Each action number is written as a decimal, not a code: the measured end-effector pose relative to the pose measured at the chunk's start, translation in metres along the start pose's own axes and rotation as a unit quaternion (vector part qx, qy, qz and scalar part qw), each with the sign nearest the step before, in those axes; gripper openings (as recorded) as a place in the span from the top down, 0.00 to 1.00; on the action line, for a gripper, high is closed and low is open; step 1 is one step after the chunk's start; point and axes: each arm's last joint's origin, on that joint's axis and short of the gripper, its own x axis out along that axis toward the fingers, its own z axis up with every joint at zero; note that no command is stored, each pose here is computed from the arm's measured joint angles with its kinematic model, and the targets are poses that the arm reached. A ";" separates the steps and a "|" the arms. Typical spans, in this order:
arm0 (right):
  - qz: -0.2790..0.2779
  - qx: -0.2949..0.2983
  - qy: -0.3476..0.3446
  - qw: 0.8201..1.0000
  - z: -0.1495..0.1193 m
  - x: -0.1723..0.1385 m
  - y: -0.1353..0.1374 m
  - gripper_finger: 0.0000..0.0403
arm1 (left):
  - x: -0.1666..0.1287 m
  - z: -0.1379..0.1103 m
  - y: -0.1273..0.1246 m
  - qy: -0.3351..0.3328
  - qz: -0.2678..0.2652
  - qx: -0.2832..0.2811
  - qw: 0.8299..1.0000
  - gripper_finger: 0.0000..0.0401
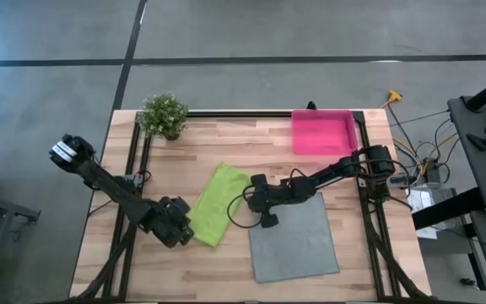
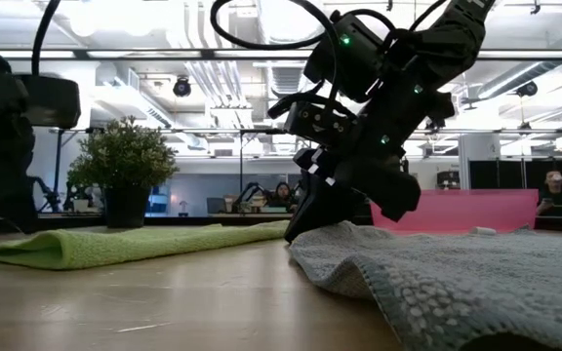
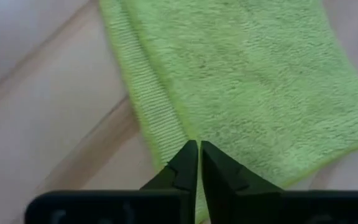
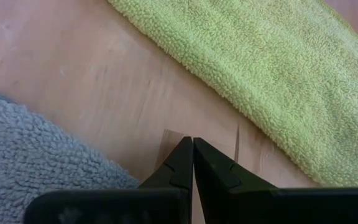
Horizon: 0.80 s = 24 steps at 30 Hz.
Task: Roll microfiber towels into tight, uniform cylinder then place into a basket
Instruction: Fold the green microfiber cloth
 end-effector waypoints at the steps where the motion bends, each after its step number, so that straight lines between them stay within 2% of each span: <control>1: 0.000 0.000 0.000 1.000 0.000 0.000 0.000 0.98 | 0.001 0.000 -0.001 -0.001 -0.006 -0.002 1.000 0.98; 7: -0.002 0.000 -0.006 1.000 0.000 0.000 0.000 0.98 | 0.005 0.000 -0.007 -0.002 -0.028 -0.026 0.999 0.81; 15: -0.003 -0.001 -0.011 1.000 0.001 0.000 0.000 0.98 | 0.010 0.001 -0.002 0.022 -0.016 -0.092 0.995 0.54; 19: -0.003 -0.001 -0.010 1.000 0.000 0.000 0.000 0.98 | 0.011 0.002 -0.002 0.030 -0.018 -0.101 0.994 0.48; 24: -0.003 -0.001 -0.010 1.000 0.000 0.000 0.000 0.98 | 0.008 0.003 -0.003 0.034 -0.036 -0.094 0.994 0.47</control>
